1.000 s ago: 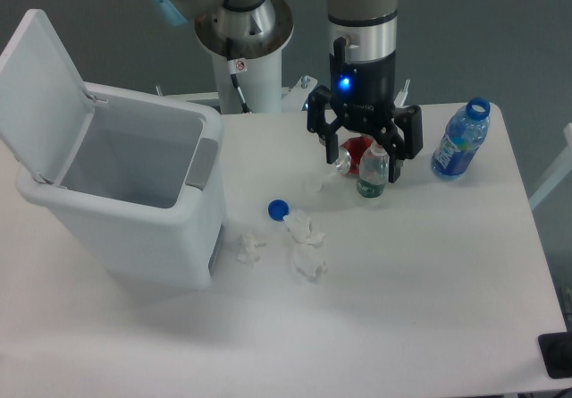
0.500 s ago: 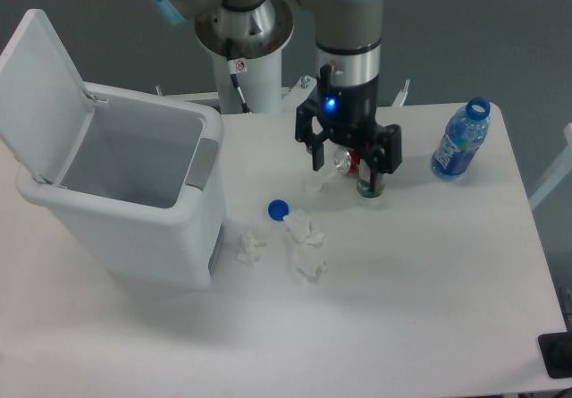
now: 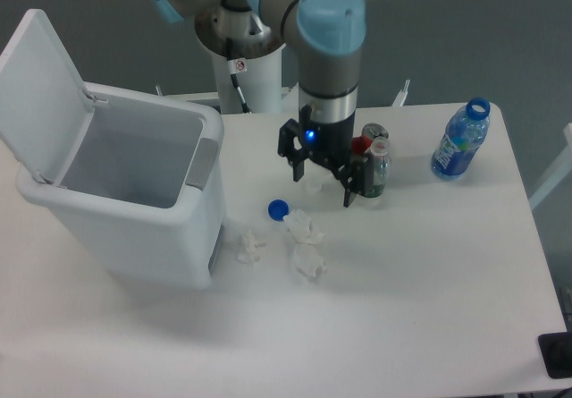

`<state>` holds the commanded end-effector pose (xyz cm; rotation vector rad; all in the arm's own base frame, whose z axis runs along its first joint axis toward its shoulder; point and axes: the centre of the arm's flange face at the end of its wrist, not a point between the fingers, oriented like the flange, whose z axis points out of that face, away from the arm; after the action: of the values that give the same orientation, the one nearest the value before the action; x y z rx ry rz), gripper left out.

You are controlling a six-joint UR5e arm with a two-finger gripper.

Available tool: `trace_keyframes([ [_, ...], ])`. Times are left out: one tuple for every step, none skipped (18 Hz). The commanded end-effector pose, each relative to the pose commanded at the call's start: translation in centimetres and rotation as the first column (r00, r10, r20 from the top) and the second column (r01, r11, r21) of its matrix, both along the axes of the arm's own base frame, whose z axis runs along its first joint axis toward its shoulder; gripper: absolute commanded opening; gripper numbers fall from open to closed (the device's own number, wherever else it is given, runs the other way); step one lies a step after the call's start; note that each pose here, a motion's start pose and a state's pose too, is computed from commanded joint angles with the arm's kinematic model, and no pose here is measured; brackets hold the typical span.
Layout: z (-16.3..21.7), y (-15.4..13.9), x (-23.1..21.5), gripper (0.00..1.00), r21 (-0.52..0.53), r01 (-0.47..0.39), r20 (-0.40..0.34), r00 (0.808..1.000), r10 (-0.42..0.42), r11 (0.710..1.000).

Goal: Pick up the paper ball
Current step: 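Move the open gripper from the bottles toward the crumpled white paper, then lower the open gripper over the crumpled white paper ball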

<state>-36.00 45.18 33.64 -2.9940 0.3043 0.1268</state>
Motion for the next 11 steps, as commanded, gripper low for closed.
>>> trace_keyframes([
  [-0.9, 0.2, -0.1, 1.00, -0.009, -0.017, 0.014, 1.000, 0.017, 1.000],
  [-1.6, 0.4, -0.3, 1.00, -0.016, -0.035, 0.028, 0.999, 0.035, 0.999],
  [-2.3, 0.7, -0.2, 1.00, -0.024, -0.031, 0.037, 0.999, 0.032, 0.999],
  [-3.1, 0.9, -0.3, 1.00, -0.033, -0.030, 0.048, 0.998, 0.031, 0.999],
  [-3.7, 1.1, -0.5, 1.00, -0.038, -0.028, 0.055, 0.998, 0.030, 0.999],
  [-4.4, 1.3, -0.8, 1.00, -0.044, -0.028, 0.062, 0.998, 0.030, 0.999],
  [-5.0, 1.4, -1.4, 1.00, -0.050, -0.032, 0.069, 0.997, 0.035, 0.998],
  [-5.7, 1.6, -2.0, 1.00, -0.056, -0.036, 0.076, 0.996, 0.040, 0.998],
  [-6.2, 1.6, -2.4, 1.00, -0.062, -0.043, 0.084, 0.995, 0.048, 0.997],
  [-6.3, 1.5, -2.6, 1.00, -0.061, -0.047, 0.087, 0.995, 0.053, 0.997],
  [-6.4, 1.3, -2.8, 1.00, -0.060, -0.052, 0.091, 0.994, 0.057, 0.997],
])
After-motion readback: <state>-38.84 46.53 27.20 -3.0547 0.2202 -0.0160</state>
